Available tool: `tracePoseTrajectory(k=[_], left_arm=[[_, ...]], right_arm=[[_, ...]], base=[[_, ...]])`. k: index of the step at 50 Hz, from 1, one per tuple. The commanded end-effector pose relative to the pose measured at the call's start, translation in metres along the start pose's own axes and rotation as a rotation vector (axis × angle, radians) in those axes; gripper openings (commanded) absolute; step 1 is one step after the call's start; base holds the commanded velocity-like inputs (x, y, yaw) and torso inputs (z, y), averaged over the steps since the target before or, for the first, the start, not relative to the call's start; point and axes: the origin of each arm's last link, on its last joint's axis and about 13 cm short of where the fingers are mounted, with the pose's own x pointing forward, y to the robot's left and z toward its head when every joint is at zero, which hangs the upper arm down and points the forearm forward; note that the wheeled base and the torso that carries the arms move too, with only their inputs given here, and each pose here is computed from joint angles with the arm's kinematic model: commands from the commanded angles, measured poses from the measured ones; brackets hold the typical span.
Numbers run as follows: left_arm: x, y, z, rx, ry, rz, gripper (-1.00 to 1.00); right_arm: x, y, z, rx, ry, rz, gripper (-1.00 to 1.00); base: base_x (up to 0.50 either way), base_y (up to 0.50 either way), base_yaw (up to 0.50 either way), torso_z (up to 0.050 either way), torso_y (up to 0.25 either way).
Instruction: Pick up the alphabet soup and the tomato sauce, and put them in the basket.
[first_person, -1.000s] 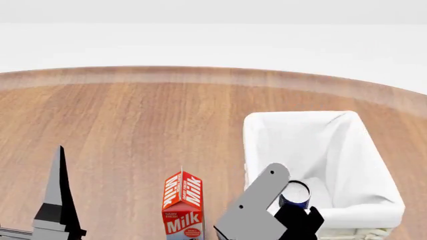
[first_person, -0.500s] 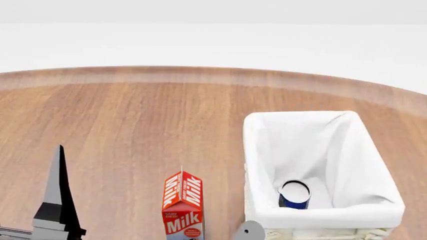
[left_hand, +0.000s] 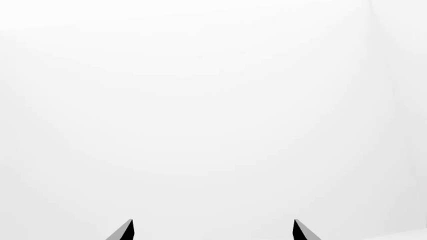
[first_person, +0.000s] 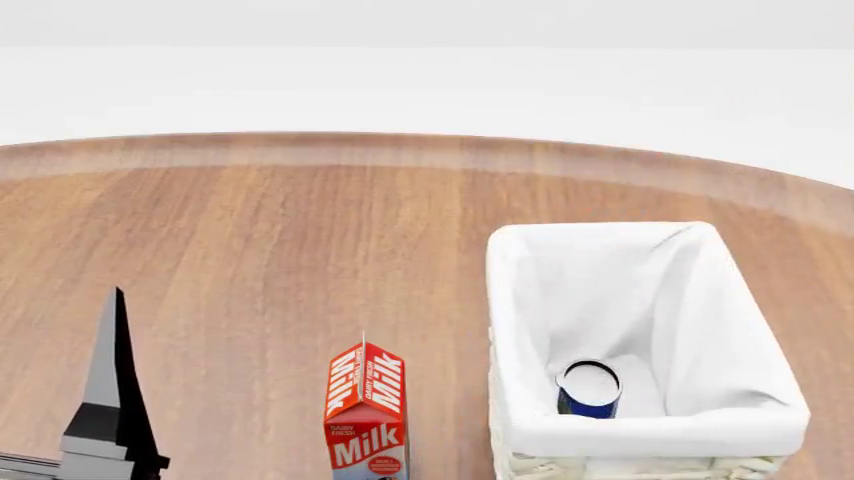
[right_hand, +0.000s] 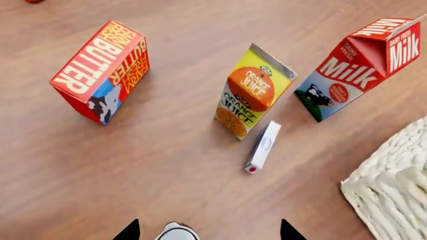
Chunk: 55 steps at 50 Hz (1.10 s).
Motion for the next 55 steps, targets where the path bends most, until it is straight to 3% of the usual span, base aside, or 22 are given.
tracePoseTrajectory(k=[1, 29, 55], left_arm=[[-0.001, 0.0, 0.0, -0.002, 0.001, 0.001, 1.0], [0.0, -0.001, 0.003, -0.002, 0.0, 0.0, 1.0], [-0.001, -0.001, 0.003, -0.002, 0.003, 0.002, 1.0]], right_arm=[[0.002, 0.019, -0.01, 0.031, 0.023, 0.036, 1.0], [0.024, 0.022, -0.029, 0.13, 0.058, -0.004, 1.0], [0.04, 0.024, -0.039, 0.173, 0.051, 0.011, 1.0]], base=[[0.0, 0.0, 0.0, 0.0, 0.0], [0.0, 0.0, 0.0, 0.0, 0.0], [0.0, 0.0, 0.0, 0.0, 0.0]])
